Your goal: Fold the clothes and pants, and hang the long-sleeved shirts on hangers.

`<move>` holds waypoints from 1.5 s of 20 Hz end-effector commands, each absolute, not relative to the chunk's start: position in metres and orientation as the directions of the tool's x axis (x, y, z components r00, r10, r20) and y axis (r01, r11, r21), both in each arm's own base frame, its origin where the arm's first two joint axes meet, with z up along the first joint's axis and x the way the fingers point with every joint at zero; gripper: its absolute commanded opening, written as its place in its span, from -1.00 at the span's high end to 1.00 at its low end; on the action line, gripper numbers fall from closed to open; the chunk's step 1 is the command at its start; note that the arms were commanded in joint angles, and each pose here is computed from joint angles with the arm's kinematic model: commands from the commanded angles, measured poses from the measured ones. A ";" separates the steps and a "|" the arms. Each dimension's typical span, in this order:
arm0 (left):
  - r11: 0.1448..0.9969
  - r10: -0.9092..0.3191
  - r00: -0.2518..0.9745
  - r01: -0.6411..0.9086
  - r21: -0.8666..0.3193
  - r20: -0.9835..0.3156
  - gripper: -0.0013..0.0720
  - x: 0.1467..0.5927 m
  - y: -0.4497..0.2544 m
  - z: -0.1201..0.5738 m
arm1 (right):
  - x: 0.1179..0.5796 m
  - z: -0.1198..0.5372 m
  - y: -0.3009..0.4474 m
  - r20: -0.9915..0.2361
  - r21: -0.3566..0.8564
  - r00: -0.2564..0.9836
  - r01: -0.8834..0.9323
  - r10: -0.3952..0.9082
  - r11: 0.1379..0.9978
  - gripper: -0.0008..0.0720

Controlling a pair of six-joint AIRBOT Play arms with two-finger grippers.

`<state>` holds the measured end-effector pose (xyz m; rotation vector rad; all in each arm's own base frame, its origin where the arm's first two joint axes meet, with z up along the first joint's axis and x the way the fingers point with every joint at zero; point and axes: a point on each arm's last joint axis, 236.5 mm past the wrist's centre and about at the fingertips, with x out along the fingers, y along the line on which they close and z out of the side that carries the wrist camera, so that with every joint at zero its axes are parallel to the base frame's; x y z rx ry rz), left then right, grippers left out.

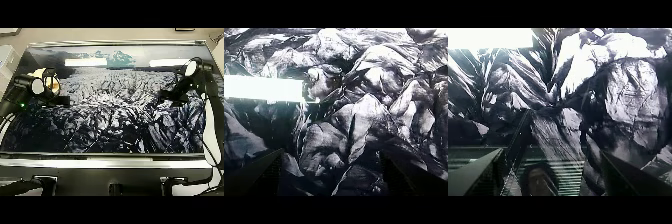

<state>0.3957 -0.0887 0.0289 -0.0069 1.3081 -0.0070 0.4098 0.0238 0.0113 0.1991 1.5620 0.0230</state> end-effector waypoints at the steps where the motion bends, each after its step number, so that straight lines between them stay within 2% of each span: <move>1: 1.000 -0.009 0.259 0.001 -0.009 -0.966 -0.97 0.396 -0.089 0.028 | 0.410 0.011 0.024 -0.990 0.141 0.012 0.110 0.141 0.984 -0.87; 14: 1.000 -0.009 0.259 0.001 -0.009 -0.966 -0.97 0.396 -0.089 0.028 | 0.412 0.012 0.025 -0.990 0.144 0.021 0.122 0.143 0.982 -0.87; 19: 0.999 -0.034 0.293 0.002 -0.035 -0.956 -0.97 0.405 -0.094 0.030 | 0.426 0.012 0.024 -0.987 0.149 0.081 0.129 0.139 0.980 -0.87; 24: 0.996 -0.081 0.395 0.009 -0.084 -0.915 -0.97 0.432 -0.107 0.035 | 0.459 0.017 0.022 -0.966 0.163 0.220 0.126 0.132 0.979 -0.87; 25: 0.995 -0.093 0.422 0.004 -0.101 -0.902 -0.97 0.438 -0.110 0.038 | 0.468 0.019 0.022 -0.957 0.167 0.257 0.125 0.131 0.978 -0.87; 27: 0.995 -0.095 0.615 0.036 -0.093 -0.783 -0.97 0.486 -0.109 0.063 | 0.483 0.024 0.019 -0.939 0.167 0.322 0.123 0.120 0.978 -0.87; 29: 0.996 -0.080 0.851 0.047 -0.076 -0.518 -0.96 0.554 -0.091 0.122 | 0.497 0.029 0.018 -0.917 0.173 0.382 0.121 0.115 0.978 -0.87; 30: 0.983 -0.031 0.892 -0.054 -0.173 -0.451 -0.96 0.583 -0.059 0.143 | 0.501 0.030 0.018 -0.910 0.175 0.399 0.120 0.114 0.977 -0.87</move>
